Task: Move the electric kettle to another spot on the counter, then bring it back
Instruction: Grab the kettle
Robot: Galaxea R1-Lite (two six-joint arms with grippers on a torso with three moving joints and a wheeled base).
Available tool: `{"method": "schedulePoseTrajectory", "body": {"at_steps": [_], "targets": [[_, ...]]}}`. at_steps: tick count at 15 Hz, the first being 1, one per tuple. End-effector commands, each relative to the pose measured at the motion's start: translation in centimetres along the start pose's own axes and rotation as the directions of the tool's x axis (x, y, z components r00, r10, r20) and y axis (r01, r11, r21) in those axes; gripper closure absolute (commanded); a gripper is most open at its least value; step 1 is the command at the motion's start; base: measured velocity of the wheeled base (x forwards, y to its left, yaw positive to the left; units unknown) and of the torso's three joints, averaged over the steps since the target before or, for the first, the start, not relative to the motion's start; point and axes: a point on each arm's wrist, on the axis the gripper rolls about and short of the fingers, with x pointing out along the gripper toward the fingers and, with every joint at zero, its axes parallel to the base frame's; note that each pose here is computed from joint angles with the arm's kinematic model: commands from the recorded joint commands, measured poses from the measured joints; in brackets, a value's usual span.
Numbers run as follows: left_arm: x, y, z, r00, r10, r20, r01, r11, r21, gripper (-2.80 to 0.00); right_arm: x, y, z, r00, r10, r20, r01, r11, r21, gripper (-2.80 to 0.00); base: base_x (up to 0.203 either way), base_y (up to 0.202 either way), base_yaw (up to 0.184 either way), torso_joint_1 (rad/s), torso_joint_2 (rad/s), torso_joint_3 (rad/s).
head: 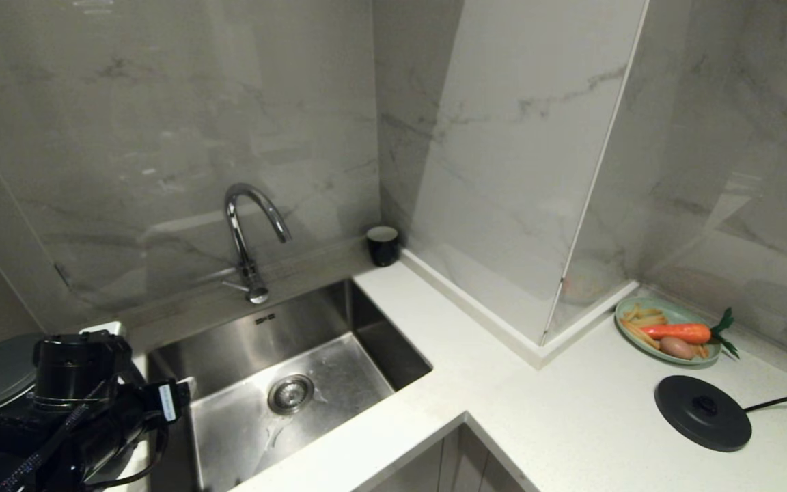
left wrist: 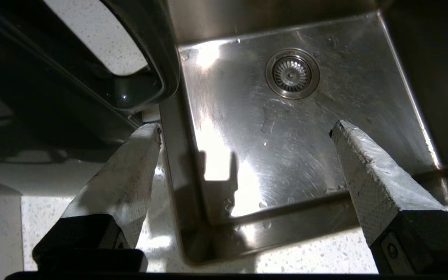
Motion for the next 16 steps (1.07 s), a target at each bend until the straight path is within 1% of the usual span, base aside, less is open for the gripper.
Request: {"method": "schedulePoseTrajectory", "body": {"at_steps": [1,6,8,12,14,16], "targets": [[1.1,0.2,-0.7,1.000,0.021,-0.019,-0.020,0.999,0.031,-2.80,0.0,0.0,0.0,1.000,0.000,0.000,0.000,1.000,0.000,0.00,0.000,0.000,0.000,0.000,0.00,0.000],[1.6,1.4,0.0,0.998,0.070,-0.005,-0.070,0.997,0.036,-2.80,0.0,0.0,0.0,1.000,0.000,0.000,0.000,1.000,0.000,0.00,0.000,0.000,0.000,0.000,0.00,0.000],[1.8,1.3,0.2,0.998,0.064,0.019,-0.065,0.997,0.038,-2.80,0.0,0.0,0.0,1.000,0.000,0.000,0.000,1.000,0.000,0.00,0.000,0.000,0.000,0.000,0.00,0.000],[4.0,0.8,0.0,0.997,0.066,0.034,-0.067,0.997,0.046,-2.80,0.0,0.0,0.0,1.000,0.000,-0.002,0.000,1.000,0.000,0.00,0.000,0.000,0.000,0.000,0.00,0.000],[4.7,0.7,0.2,0.995,0.060,0.076,-0.064,0.997,0.048,-2.80,0.0,0.0,0.0,1.000,0.000,0.000,0.000,1.000,0.000,0.00,0.000,0.000,0.000,0.000,0.00,0.000],[5.0,0.7,0.3,0.994,0.060,0.088,-0.065,0.997,0.048,-2.80,0.0,0.0,0.0,1.000,0.000,0.000,0.000,1.000,0.002,0.00,0.000,0.000,0.000,0.000,0.00,0.000]]}}
